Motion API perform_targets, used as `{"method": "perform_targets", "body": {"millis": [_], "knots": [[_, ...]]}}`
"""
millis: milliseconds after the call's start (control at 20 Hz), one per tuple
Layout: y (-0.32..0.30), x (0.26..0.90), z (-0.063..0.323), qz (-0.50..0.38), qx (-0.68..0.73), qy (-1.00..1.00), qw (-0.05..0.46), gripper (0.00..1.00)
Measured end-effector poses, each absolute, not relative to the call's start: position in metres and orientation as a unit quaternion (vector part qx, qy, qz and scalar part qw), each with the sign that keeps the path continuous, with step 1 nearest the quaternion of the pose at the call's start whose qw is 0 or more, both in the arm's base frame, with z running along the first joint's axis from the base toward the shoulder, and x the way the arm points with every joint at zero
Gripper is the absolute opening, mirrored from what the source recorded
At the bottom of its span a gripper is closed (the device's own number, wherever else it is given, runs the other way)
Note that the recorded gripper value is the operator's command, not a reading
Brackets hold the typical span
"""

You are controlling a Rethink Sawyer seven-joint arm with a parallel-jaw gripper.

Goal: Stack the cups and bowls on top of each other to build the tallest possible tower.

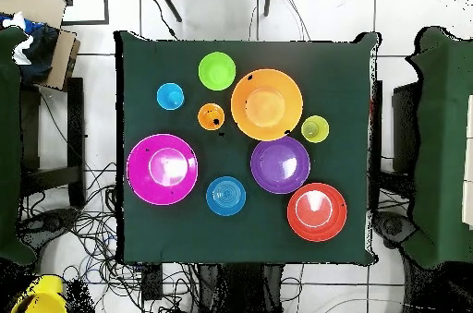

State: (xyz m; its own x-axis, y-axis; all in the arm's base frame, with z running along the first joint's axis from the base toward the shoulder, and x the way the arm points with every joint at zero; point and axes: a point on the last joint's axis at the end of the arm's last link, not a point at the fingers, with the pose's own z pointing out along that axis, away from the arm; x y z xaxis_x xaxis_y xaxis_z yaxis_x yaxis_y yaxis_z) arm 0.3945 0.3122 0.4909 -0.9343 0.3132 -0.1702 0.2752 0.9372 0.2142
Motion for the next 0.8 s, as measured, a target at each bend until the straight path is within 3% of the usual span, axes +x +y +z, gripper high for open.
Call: {"method": "perform_targets", "body": {"millis": [300,800], "knots": [[0.299,0.426,0.433,0.095,0.134,0.974,0.155,0.00],[0.299,0.445,0.353,0.090,0.129,0.974,0.166,0.00]]}}
